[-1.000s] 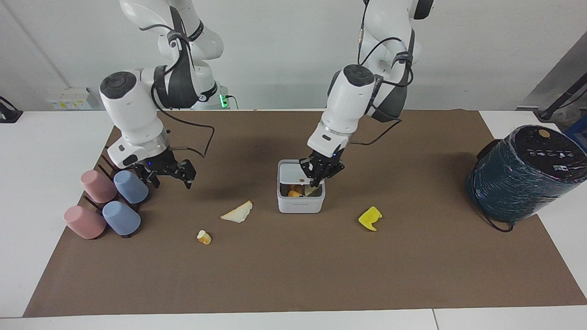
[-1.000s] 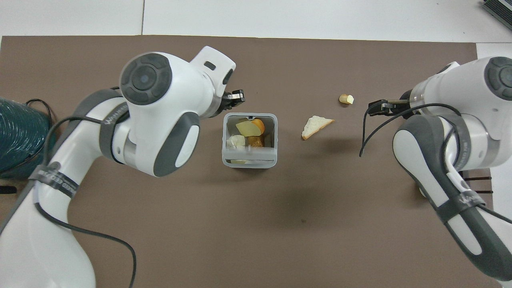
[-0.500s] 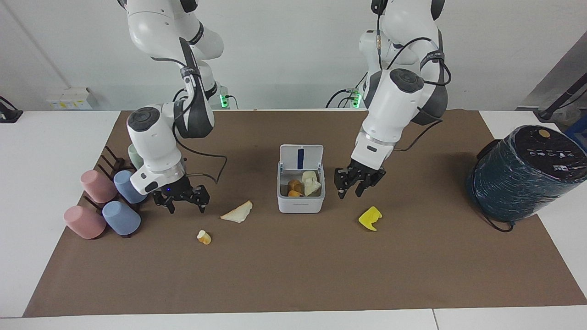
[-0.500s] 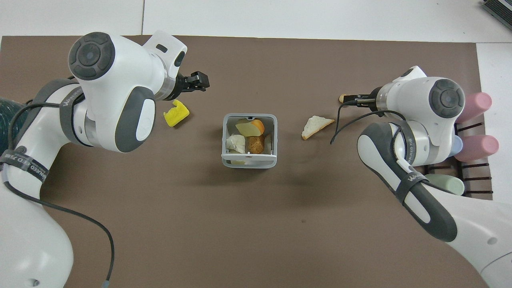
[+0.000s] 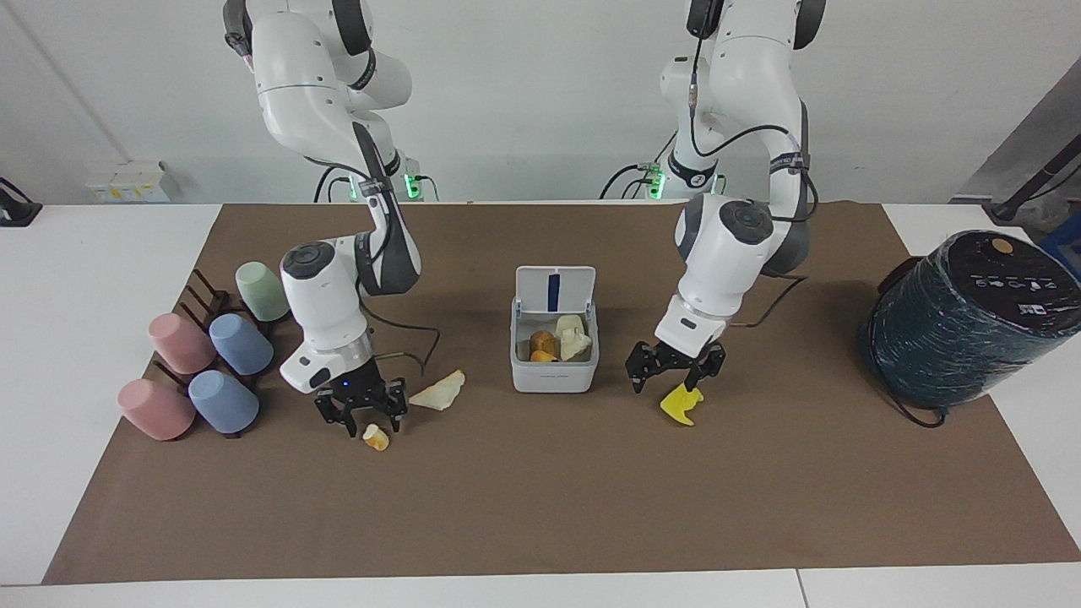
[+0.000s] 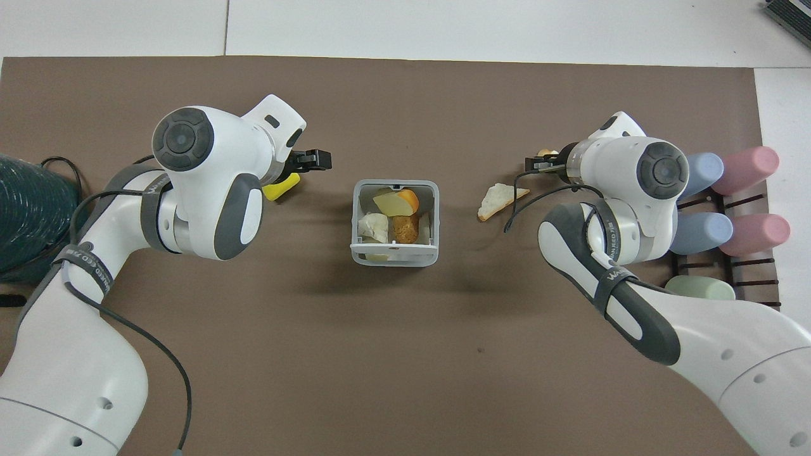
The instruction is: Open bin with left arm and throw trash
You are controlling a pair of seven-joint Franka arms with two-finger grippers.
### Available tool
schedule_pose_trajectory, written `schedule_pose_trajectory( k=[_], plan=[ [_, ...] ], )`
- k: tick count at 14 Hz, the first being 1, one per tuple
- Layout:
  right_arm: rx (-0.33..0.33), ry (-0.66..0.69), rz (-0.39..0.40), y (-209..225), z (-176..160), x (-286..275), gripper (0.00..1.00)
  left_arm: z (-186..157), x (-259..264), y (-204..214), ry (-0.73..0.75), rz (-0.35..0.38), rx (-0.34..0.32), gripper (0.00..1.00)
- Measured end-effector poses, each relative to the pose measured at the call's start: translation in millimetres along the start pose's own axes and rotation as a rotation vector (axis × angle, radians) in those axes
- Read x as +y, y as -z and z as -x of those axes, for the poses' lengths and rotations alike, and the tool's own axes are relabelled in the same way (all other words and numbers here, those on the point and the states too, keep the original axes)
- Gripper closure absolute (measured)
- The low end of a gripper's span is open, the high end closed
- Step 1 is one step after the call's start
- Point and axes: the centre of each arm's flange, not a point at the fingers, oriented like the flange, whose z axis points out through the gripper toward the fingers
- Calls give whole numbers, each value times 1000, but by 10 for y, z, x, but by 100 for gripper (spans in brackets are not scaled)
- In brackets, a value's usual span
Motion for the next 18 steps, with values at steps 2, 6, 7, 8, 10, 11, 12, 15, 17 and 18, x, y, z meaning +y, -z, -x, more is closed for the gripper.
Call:
schedule_pose_trajectory(
  k=[2,6,7,8,10,11,12,15,17,18],
  plan=[
    [0,7,-3,0,3,-51,63,19,-48,-109,-61,-7,-10,0],
    [2,4,0,4,-5,-26,97,39,-217,-222,-163,-17,-19,0],
    [4,4,0,12,-12,-26,97,73,-250,-271,-182,-19,-19,0],
    [7,3,0,27,-23,-27,97,109,-275,-321,-197,-21,-17,0],
    [23,-23,-2,108,-74,-45,97,195,-321,-432,-231,-24,-10,0],
    [33,-40,-5,186,-107,-90,97,236,-342,-479,-244,-26,-10,1],
    [31,-54,-9,288,-133,-157,97,263,-357,-509,-253,-28,-12,5],
    [22,-90,-13,741,-213,-338,97,269,-361,-515,-260,-28,-11,33],
    [8,-121,-19,1045,-220,-545,97,249,-356,-490,-261,-28,-20,56],
    [2,-138,-24,1192,-213,-687,97,215,-351,-444,-262,-29,-40,66]
  ],
)
